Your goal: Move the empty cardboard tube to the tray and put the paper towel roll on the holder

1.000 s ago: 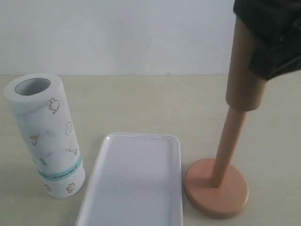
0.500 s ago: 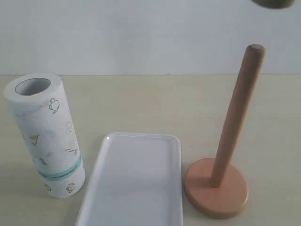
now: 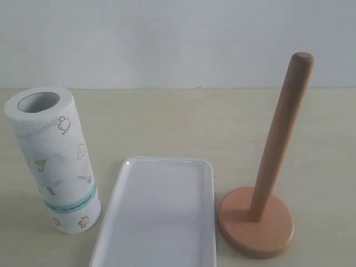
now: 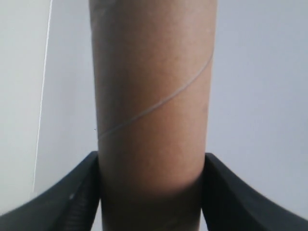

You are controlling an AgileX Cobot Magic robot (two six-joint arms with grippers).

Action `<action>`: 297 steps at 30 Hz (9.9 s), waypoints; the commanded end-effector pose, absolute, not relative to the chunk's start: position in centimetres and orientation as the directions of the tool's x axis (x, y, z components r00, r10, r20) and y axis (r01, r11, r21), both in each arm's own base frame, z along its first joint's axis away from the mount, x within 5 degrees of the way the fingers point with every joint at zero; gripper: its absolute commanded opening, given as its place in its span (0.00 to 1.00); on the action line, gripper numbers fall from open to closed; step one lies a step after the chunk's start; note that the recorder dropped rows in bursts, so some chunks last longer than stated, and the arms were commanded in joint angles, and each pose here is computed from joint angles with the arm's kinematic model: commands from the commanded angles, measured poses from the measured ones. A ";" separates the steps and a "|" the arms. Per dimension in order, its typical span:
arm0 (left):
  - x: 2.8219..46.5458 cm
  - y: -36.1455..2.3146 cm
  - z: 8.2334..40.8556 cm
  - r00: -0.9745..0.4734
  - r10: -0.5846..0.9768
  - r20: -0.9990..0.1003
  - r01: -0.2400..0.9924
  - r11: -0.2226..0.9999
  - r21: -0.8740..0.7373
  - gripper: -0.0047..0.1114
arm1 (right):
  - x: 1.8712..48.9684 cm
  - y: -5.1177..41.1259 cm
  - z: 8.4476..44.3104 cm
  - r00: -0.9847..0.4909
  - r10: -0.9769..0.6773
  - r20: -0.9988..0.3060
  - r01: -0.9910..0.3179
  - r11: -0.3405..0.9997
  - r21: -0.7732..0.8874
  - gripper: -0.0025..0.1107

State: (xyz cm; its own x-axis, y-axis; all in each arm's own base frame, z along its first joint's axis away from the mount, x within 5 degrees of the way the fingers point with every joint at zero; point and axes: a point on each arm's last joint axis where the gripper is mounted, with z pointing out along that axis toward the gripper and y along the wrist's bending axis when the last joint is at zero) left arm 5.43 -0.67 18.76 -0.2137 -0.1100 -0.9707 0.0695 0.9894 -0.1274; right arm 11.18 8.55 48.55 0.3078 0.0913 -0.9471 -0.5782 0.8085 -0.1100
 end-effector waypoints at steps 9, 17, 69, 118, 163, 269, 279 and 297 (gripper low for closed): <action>5.4 -0.6 18.7 -0.211 -0.116 -0.971 0.064 0.989 -0.132 0.09 | 12.9 12.4 46.6 0.111 0.113 -0.987 -0.699 0.715 0.003 0.02; 5.4 -0.6 18.7 -0.211 -0.116 -0.971 0.064 0.989 -0.132 0.09 | 12.4 15.8 45.7 0.081 0.101 -0.992 -0.791 0.612 -0.002 0.02; 5.4 -0.6 18.7 -0.211 -0.116 -0.971 0.064 0.989 -0.132 0.09 | 25.3 27.9 23.9 -0.933 0.043 -0.357 -0.127 0.889 0.441 0.02; 5.4 -0.6 18.7 -0.211 -0.116 -0.971 0.064 0.989 -0.132 0.09 | 26.4 26.7 23.2 -0.948 0.012 -0.317 -0.109 0.926 0.361 0.02; 5.4 -0.6 18.7 -0.211 -0.116 -0.971 0.064 0.989 -0.132 0.09 | 1.2 -4.2 44.4 0.012 0.209 -0.978 -0.347 0.918 0.192 0.02; 5.4 -0.6 18.7 -0.211 -0.116 -0.971 0.064 0.989 -0.132 0.09 | 5.3 0.2 18.2 -0.258 -0.018 -0.966 -0.040 0.999 -0.008 0.02; 5.6 -0.5 20.0 -0.068 -0.128 -0.989 0.064 0.989 -0.132 0.09 | 5.3 0.2 18.2 -0.258 -0.013 -0.966 -0.039 0.999 -0.003 0.02; 7.8 -0.5 23.4 0.246 0.038 -0.968 0.048 0.998 0.051 0.09 | 5.3 0.2 18.2 -0.258 -0.013 -0.966 -0.039 0.999 -0.003 0.02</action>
State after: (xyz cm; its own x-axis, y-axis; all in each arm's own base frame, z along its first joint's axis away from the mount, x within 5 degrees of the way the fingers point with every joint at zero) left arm 7.20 -0.29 23.38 0.2457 0.0088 -0.9693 0.0389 0.9991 0.0189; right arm 5.34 0.29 18.12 -0.2669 -0.0081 -0.9637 -0.0460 0.9989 0.0044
